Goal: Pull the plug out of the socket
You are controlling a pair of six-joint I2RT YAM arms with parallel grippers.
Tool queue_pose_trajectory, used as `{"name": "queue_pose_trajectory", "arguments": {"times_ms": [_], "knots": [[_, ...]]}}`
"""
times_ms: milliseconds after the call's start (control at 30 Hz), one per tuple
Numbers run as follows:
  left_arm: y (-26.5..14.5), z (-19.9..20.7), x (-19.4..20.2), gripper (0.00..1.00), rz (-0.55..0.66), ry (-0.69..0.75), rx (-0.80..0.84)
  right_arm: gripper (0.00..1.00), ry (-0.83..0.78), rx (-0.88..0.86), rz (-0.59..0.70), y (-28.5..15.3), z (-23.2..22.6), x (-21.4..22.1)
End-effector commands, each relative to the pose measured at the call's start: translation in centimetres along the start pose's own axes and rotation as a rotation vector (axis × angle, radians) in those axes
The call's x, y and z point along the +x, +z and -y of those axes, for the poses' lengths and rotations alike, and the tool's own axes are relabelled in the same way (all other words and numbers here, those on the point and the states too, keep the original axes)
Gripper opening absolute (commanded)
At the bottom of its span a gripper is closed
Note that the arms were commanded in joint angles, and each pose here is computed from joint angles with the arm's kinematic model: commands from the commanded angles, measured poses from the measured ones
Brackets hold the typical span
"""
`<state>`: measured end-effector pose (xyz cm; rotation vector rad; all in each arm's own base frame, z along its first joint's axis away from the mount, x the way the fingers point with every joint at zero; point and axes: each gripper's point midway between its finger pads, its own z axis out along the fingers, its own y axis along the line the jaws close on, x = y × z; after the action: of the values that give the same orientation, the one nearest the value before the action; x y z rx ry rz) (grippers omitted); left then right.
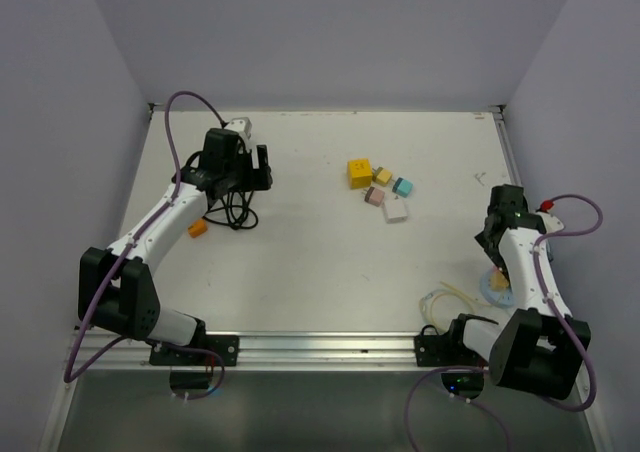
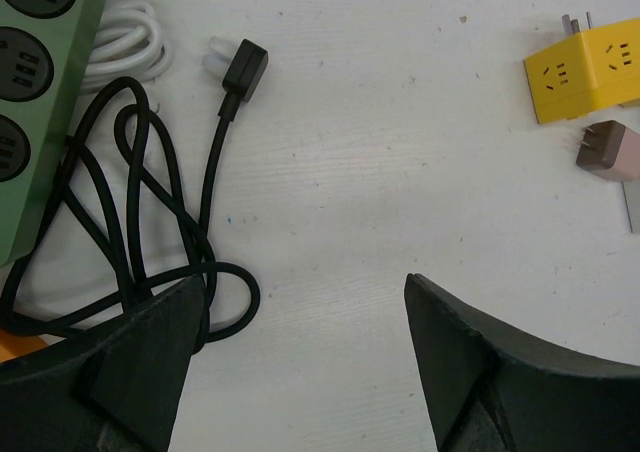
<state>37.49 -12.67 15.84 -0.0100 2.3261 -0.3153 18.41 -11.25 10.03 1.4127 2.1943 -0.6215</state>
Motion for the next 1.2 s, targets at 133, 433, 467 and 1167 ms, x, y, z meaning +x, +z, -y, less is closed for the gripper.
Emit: {"name": "queue_pose_trajectory", "arguments": {"times_ms": [133, 433, 467, 1167], "knots": [[-0.5, 0.5, -1.2, 0.85, 0.023, 0.018, 0.019, 0.89, 0.036, 0.006, -0.027, 1.8, -0.4, 0.8], [-0.6, 0.3, -0.6, 0.85, 0.017, 0.015, 0.016, 0.88, -0.001, 0.027, -0.039, 3.3, -0.2, 1.6], [-0.5, 0.2, -0.4, 0.85, 0.012, 0.017, 0.014, 0.88, -0.018, 0.032, -0.052, 3.6, -0.1, 2.0], [-0.4, 1.1, 0.7, 0.84, -0.008, -0.008, 0.071, 0.31, -0.458, -0.330, -0.127, 0.8, -8.3, 7.0]]}}
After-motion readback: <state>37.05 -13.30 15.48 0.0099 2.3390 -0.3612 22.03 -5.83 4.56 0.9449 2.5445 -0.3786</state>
